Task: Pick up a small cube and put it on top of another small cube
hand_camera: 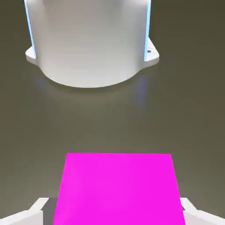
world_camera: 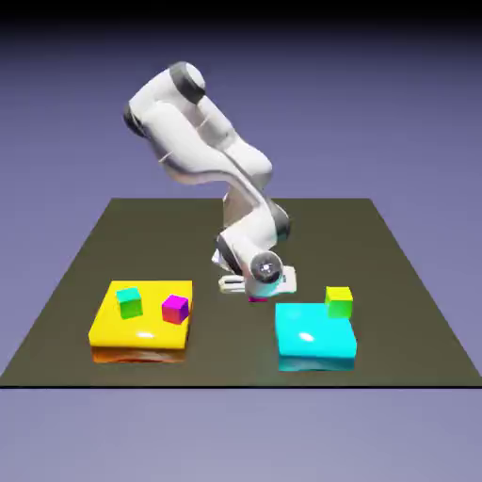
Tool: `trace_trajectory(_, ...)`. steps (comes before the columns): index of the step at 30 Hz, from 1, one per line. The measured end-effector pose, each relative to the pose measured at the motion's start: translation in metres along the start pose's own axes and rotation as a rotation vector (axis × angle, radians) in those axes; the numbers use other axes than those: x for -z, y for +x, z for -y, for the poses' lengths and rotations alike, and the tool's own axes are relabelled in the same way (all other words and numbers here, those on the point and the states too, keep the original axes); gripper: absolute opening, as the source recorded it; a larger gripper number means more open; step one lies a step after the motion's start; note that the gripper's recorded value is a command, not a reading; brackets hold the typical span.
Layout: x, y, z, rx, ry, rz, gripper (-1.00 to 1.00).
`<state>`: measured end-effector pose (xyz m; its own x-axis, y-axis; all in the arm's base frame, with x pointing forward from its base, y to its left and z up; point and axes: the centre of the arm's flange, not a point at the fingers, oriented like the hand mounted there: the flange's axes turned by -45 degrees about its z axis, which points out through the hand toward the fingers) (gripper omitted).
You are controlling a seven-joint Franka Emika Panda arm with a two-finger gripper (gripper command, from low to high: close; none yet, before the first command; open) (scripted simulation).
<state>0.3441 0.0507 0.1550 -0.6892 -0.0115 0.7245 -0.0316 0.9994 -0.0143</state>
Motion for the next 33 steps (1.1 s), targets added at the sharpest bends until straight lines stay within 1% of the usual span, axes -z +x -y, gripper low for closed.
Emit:
trace_trajectory(7,0.084,-0.030,0.070,0.080,0.097,0.079,-1.00)
trace_trajectory(13,0.165,-0.025,0.129,0.154,0.195,0.138,-1.00)
trace_trajectory(19,0.177,-0.021,0.194,0.267,0.299,0.079,-1.00)
trace_trajectory(25,0.192,-0.001,0.258,0.371,0.387,-0.003,-1.00)
trace_trajectory(27,0.187,-0.001,0.264,0.381,0.391,-0.018,-1.00)
trace_trajectory(29,0.147,-0.014,0.277,0.379,0.393,-0.019,-1.00)
trace_trajectory(30,0.127,-0.019,0.282,0.381,0.392,-0.018,1.00)
trace_trajectory(32,0.127,-0.019,0.282,0.381,0.389,-0.018,1.00)
trace_trajectory(33,0.148,-0.013,0.277,0.380,0.391,-0.019,1.00)
